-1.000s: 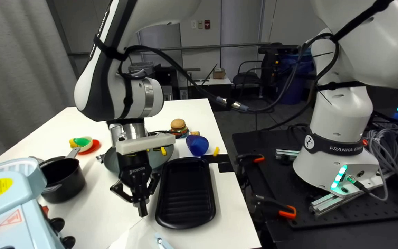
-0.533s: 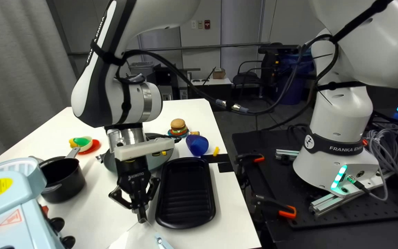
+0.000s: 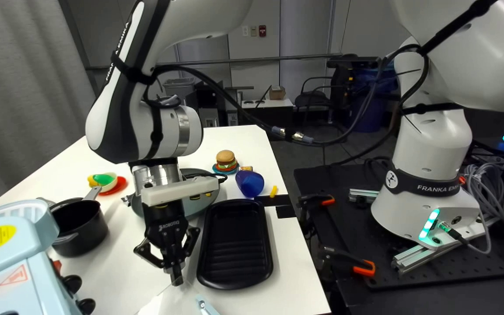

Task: Close the oven

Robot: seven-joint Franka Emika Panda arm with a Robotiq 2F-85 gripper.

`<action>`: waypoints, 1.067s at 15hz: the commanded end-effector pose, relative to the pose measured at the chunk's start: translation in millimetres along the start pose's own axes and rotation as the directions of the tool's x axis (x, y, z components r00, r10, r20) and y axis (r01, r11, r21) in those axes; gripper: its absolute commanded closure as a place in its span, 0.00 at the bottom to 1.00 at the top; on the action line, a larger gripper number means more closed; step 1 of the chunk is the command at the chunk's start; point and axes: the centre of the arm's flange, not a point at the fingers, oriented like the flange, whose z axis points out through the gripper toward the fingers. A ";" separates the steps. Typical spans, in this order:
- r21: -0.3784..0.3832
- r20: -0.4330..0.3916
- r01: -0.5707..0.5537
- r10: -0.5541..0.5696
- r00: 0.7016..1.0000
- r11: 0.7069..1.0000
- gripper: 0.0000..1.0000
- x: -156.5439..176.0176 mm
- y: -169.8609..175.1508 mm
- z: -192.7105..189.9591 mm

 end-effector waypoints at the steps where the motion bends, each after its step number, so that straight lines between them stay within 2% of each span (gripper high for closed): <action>1: 0.007 0.013 -0.013 0.012 1.000 1.000 1.00 -9.0 -5.8 -9.0; 11: 0.010 0.045 -0.007 0.007 0.999 1.000 1.00 -29.7 -9.6 -7.7; 16: 0.003 0.056 0.019 -0.019 0.998 1.000 1.00 -50.8 -13.9 -21.9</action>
